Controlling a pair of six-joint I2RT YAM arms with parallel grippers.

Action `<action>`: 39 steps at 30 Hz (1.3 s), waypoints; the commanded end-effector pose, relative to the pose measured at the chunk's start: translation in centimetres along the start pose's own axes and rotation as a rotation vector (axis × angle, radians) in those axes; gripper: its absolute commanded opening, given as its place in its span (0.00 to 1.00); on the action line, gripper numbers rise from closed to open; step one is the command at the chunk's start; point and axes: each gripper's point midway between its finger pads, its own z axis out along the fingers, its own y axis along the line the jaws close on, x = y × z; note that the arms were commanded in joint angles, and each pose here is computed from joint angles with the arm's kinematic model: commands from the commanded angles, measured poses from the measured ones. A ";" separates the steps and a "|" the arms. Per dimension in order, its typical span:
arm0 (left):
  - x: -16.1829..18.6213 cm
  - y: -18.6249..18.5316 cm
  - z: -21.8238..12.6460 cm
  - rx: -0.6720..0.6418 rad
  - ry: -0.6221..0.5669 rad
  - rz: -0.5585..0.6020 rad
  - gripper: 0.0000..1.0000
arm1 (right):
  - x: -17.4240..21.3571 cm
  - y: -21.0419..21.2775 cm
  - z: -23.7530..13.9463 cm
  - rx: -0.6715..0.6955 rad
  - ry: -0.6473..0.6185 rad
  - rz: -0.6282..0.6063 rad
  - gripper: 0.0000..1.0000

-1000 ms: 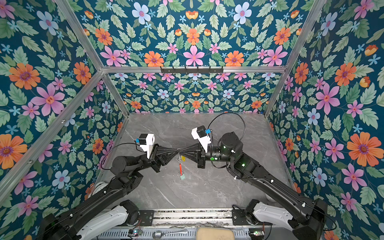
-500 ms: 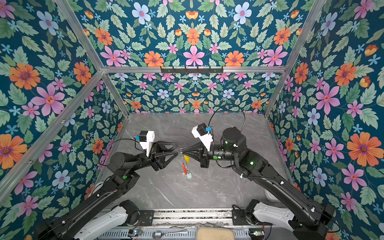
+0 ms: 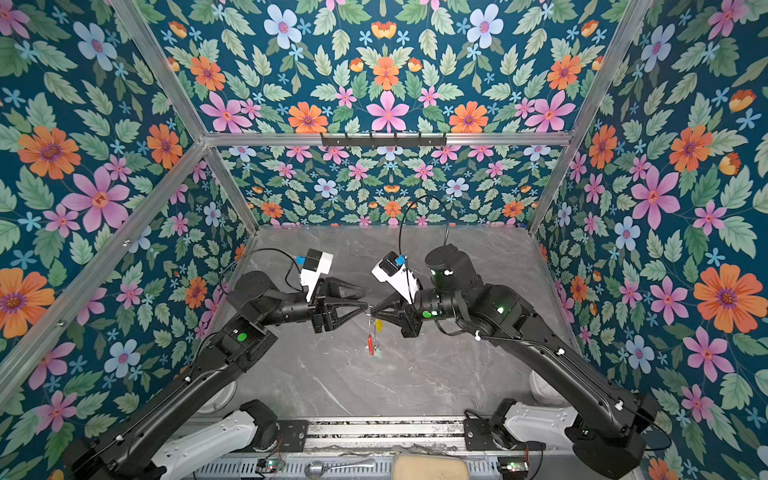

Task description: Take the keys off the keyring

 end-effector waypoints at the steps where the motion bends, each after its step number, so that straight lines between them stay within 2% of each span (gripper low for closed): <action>1: 0.8 -0.7 0.1 0.046 0.059 -0.002 0.41 | -0.5 -0.4 0.0 0.034 -0.012 -0.021 0.00; 8: 1.1 -1.1 0.1 0.079 0.082 -0.006 0.23 | -0.7 -1.5 0.3 0.093 -0.014 -0.028 0.00; 12: 1.2 -1.3 0.2 0.091 0.086 -0.012 0.23 | -0.8 -2.3 0.4 0.139 -0.017 -0.023 0.00; 16: 1.0 -1.4 0.2 0.097 0.082 -0.004 0.18 | -0.9 -2.8 0.4 0.166 -0.021 -0.017 0.00; 18: 0.9 -1.4 0.2 0.098 0.075 0.003 0.13 | -1.0 -2.7 0.5 0.163 -0.025 -0.012 0.00; 21: 0.7 -1.3 0.2 0.095 0.058 0.014 0.00 | -1.2 -2.6 0.6 0.160 -0.028 -0.013 0.00; 25: 0.3 -1.2 0.1 0.085 0.017 0.032 0.00 | -1.5 -2.4 0.5 0.152 -0.056 -0.026 0.00; 29: -0.1 -1.3 -0.2 0.074 -0.030 0.063 0.00 | -2.0 -1.4 -0.1 0.116 -0.126 -0.067 0.33; 31: -0.3 -1.3 -0.4 0.066 -0.055 0.082 0.00 | -2.3 -0.5 -0.8 0.087 -0.189 -0.103 0.41; 34: -0.5 -1.6 -0.7 0.073 -0.085 0.105 0.00 | -2.9 0.2 -2.0 0.078 -0.309 -0.146 0.48; 39: -1.0 -2.5 -1.3 0.097 -0.142 0.136 0.00 | -2.6 0.0 -2.8 0.092 -0.404 -0.171 0.50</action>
